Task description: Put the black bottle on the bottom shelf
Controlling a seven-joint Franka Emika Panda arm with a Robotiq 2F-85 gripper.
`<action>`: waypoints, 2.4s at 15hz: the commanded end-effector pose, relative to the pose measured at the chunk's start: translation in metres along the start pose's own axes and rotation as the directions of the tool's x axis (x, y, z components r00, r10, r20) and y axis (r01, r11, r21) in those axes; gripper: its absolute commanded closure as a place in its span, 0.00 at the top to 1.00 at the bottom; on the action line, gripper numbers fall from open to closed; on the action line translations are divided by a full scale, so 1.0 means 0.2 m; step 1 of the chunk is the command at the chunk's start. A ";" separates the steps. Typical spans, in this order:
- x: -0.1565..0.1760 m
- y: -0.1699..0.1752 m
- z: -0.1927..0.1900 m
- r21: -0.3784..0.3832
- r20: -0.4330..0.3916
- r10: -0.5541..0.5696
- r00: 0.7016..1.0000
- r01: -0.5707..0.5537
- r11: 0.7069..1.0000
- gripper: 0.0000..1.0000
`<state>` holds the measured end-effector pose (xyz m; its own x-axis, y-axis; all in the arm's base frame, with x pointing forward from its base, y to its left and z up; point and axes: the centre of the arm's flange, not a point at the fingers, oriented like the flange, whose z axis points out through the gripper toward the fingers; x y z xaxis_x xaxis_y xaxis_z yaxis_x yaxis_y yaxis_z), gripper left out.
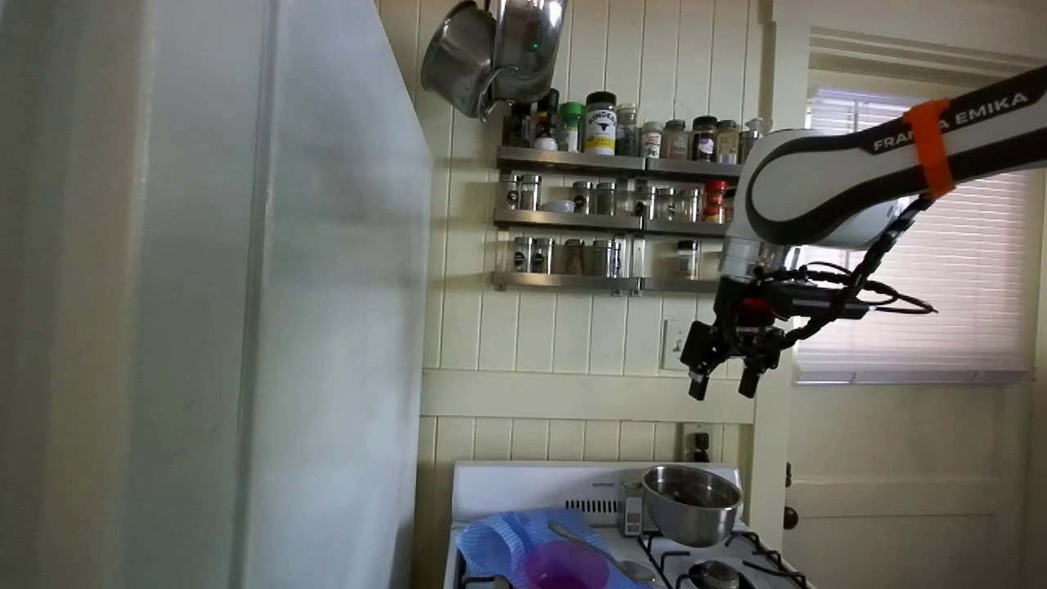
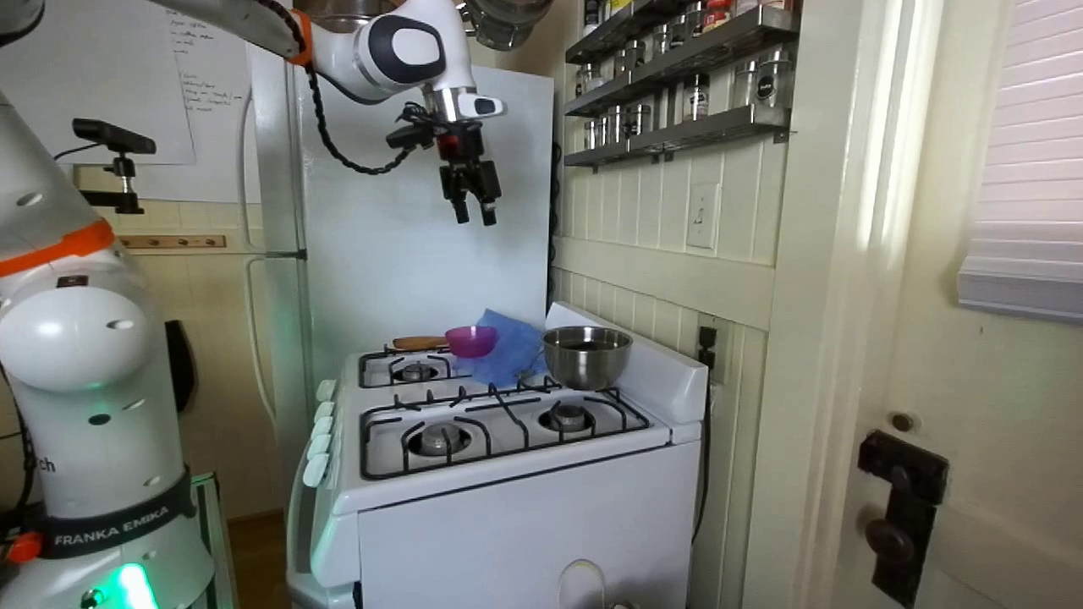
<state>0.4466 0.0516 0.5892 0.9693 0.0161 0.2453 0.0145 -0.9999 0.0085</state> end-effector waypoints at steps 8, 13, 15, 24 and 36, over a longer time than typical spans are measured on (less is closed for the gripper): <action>0.09 0.12 0.13 0.016 0.021 0.115 0.993 -0.115 0.993 1.00; 0.17 0.21 0.22 -0.005 -0.143 0.216 0.966 -0.218 0.976 1.00; 0.23 0.29 0.28 -0.004 -0.209 0.246 0.946 -0.252 0.968 1.00; 0.36 0.57 0.72 -0.051 -0.044 0.356 0.934 -0.358 0.932 1.00; 0.43 0.63 0.96 -0.069 0.020 0.378 0.925 -0.376 0.924 1.00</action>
<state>0.5583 -0.0719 0.4431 0.9004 -0.3592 0.2455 -0.3650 -0.9307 -0.0229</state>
